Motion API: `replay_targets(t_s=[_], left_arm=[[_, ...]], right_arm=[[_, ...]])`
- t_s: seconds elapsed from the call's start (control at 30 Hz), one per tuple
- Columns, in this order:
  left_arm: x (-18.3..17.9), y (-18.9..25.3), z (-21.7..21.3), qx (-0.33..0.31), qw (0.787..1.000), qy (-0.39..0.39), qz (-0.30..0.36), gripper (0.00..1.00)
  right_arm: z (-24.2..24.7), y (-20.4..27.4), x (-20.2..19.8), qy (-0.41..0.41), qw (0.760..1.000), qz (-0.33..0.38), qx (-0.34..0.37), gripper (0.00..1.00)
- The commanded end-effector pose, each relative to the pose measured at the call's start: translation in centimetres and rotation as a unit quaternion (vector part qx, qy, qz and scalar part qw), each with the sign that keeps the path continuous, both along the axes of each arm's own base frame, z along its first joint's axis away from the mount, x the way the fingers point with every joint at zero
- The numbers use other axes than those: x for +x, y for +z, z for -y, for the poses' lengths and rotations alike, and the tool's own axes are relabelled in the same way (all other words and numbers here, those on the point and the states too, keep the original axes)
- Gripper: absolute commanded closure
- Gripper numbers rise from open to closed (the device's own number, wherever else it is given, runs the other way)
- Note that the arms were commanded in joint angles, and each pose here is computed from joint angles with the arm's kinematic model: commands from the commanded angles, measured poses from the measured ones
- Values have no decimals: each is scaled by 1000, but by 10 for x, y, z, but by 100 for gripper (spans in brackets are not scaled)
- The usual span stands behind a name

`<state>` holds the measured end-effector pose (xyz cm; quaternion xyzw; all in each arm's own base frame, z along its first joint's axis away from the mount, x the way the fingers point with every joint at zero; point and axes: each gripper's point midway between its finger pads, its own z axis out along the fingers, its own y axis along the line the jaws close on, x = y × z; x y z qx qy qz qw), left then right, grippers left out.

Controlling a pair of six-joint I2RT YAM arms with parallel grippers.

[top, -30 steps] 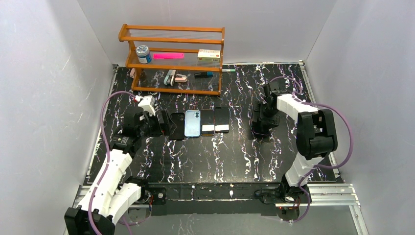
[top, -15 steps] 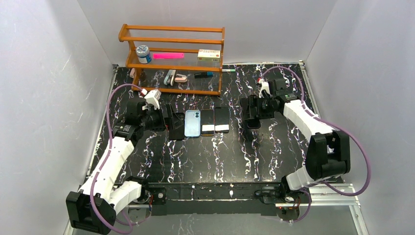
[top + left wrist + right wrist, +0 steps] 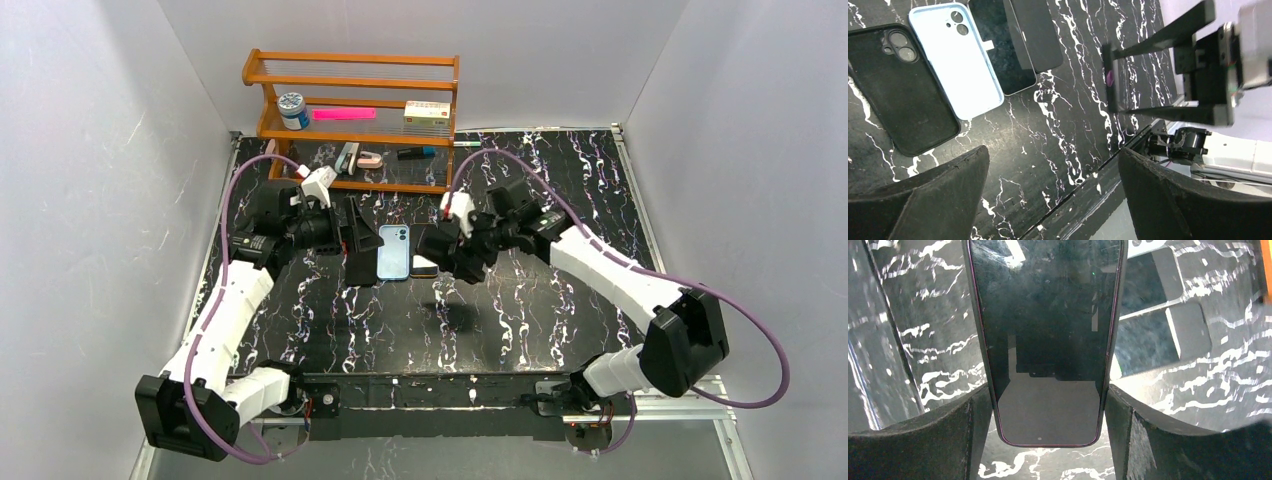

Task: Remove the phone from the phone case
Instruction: Pick up the phone at the center of the board.

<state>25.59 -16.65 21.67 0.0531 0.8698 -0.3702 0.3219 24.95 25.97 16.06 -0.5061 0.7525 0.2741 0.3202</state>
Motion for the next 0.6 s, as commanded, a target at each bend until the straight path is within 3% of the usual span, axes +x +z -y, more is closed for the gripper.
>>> replay_targets(t_s=[0.0,0.3,0.57], left_arm=[[-14,15,8,-9,999,-42,-11,2],[-35,17,11,34,993,-114,-23,2],[-58,11,42,67,978,-196,-27,2]], right_arm=[[-24,32,-11,143,978,150,-28,93],[-57,53,-35,249,918,295,-93,94],[-82,77,-41,300,854,407,-121,95]])
